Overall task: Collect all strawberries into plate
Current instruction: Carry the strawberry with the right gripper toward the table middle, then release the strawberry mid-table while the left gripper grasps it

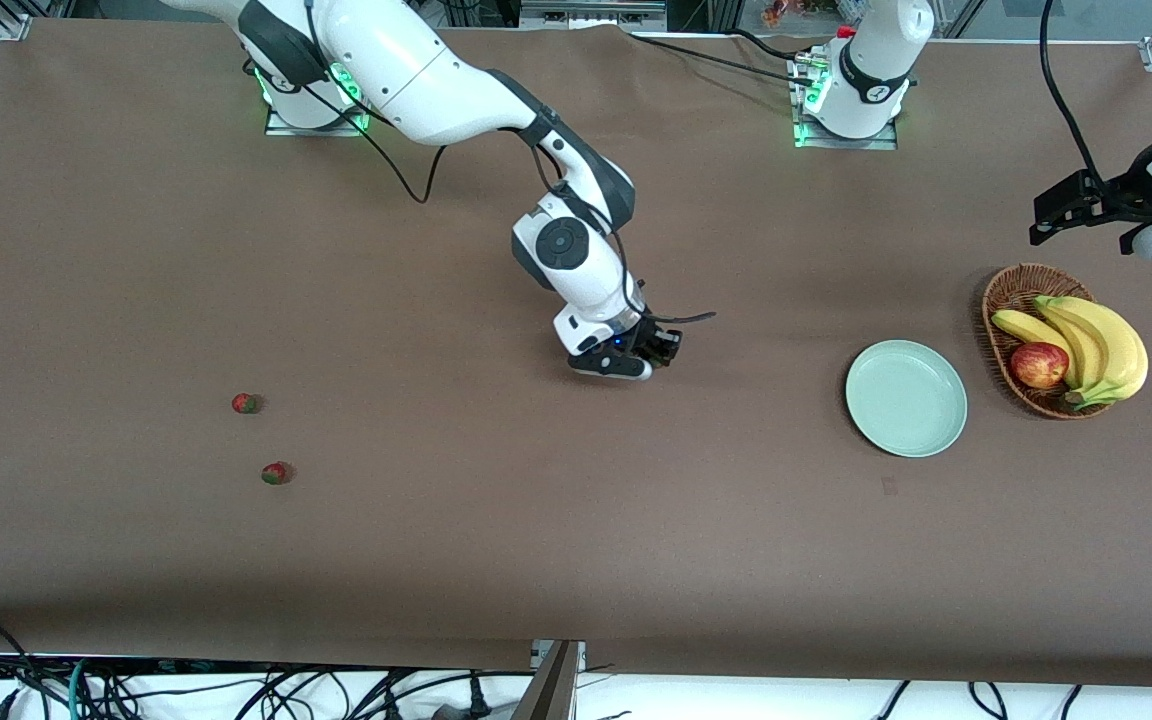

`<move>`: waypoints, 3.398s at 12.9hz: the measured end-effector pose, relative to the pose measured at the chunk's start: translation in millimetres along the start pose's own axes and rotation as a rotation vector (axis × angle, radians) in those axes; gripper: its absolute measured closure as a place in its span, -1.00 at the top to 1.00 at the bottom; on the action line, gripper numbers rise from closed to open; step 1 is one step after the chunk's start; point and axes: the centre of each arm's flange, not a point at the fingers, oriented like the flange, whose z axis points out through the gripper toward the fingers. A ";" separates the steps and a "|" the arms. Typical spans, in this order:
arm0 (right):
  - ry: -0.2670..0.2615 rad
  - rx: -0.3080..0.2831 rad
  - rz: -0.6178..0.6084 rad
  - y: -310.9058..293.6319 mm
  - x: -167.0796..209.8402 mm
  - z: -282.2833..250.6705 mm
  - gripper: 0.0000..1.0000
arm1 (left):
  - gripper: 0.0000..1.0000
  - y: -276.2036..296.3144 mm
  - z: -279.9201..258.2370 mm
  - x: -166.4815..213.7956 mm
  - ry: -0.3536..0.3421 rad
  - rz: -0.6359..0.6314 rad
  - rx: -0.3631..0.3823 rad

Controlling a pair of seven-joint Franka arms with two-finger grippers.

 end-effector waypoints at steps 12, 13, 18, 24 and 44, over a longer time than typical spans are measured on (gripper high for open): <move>-0.086 -0.185 -0.122 69.2 183.4 -152.6 1.00 | 1.00 43.3 71.8 8.1 -0.283 0.073 -0.054; -0.114 -0.208 -0.147 88.5 202.3 -169.2 1.00 | 1.00 46.5 89.3 19.5 -0.285 0.072 -0.087; -0.278 -0.325 -0.200 220.1 280.1 -212.1 1.00 | 1.00 104.2 175.1 82.2 -0.185 0.095 -0.165; -0.291 -0.491 -0.331 360.5 326.0 -206.6 1.00 | 1.00 216.1 285.9 98.9 -0.023 0.100 -0.204; -0.199 -0.474 -0.580 414.8 355.9 -204.7 -0.09 | -0.01 318.3 421.3 57.3 0.012 0.104 -0.124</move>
